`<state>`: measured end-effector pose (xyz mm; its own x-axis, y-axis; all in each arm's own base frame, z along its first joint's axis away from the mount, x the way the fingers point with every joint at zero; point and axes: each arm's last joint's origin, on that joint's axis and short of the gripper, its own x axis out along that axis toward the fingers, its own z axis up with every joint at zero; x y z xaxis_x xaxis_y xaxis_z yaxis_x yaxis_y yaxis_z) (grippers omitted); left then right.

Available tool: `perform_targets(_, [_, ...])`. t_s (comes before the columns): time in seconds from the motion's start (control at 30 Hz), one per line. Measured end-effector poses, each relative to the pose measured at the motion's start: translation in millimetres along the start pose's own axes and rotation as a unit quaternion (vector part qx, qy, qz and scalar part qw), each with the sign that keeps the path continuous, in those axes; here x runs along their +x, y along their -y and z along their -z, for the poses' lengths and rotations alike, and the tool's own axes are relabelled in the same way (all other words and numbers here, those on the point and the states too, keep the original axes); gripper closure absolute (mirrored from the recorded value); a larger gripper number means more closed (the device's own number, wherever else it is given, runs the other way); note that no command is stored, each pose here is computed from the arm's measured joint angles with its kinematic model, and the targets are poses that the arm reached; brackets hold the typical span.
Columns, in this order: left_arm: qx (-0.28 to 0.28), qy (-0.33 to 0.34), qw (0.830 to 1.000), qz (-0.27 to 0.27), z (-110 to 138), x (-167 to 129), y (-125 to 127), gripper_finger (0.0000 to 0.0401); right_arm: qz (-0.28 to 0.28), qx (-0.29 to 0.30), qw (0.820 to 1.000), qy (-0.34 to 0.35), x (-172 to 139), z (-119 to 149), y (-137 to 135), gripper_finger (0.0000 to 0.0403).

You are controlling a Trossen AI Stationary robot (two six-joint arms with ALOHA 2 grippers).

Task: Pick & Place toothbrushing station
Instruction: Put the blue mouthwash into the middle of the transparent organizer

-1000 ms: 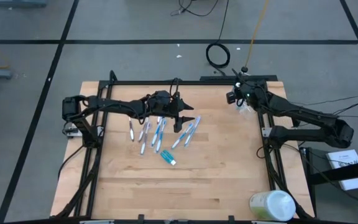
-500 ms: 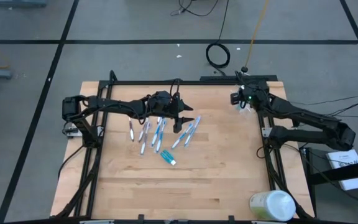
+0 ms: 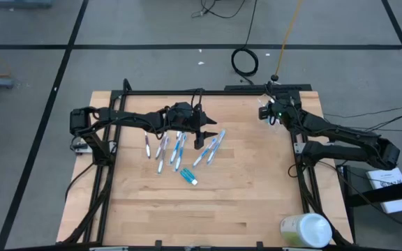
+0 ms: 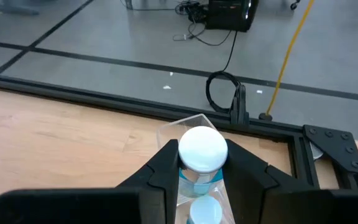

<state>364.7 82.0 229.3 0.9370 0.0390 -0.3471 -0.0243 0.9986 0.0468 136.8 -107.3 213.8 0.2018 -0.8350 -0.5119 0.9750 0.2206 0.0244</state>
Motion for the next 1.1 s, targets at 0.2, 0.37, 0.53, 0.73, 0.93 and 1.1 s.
perform_targets(0.2, [0.002, 0.000, 1.000, 0.000, 0.0, 0.0, 0.0, 0.0169, -0.007, -0.008, 1.000, 0.007, 0.3, -1.4, -1.2, 0.0314])
perform_targets(0.37, [0.002, 0.000, 1.000, 0.000, 0.0, 0.0, 0.0, 0.0169, -0.012, -0.019, 1.000, 0.014, 0.5, -2.9, -2.2, 0.0314])
perform_targets(0.53, [0.002, -0.001, 1.000, 0.000, 0.2, 0.0, 0.0, 0.0169, -0.013, -0.041, 0.999, 0.014, 0.5, -3.1, -2.4, 0.0314])
perform_targets(0.73, [0.001, -0.001, 1.000, 0.000, 0.3, 0.0, 0.0, 0.0169, -0.013, -0.042, 0.999, 0.015, 0.4, -3.1, -2.3, 0.0314])
perform_targets(0.93, [0.000, -0.001, 1.000, 0.000, 0.4, 0.0, 0.0, 0.0169, -0.012, -0.038, 0.999, 0.020, -3.7, -3.6, 1.2, 0.0314])
perform_targets(1.1, [0.000, -0.002, 1.000, 0.000, 0.6, 0.0, 0.1, 0.0169, -0.011, -0.025, 0.999, 0.039, -8.9, -7.5, 4.1, 0.0314])
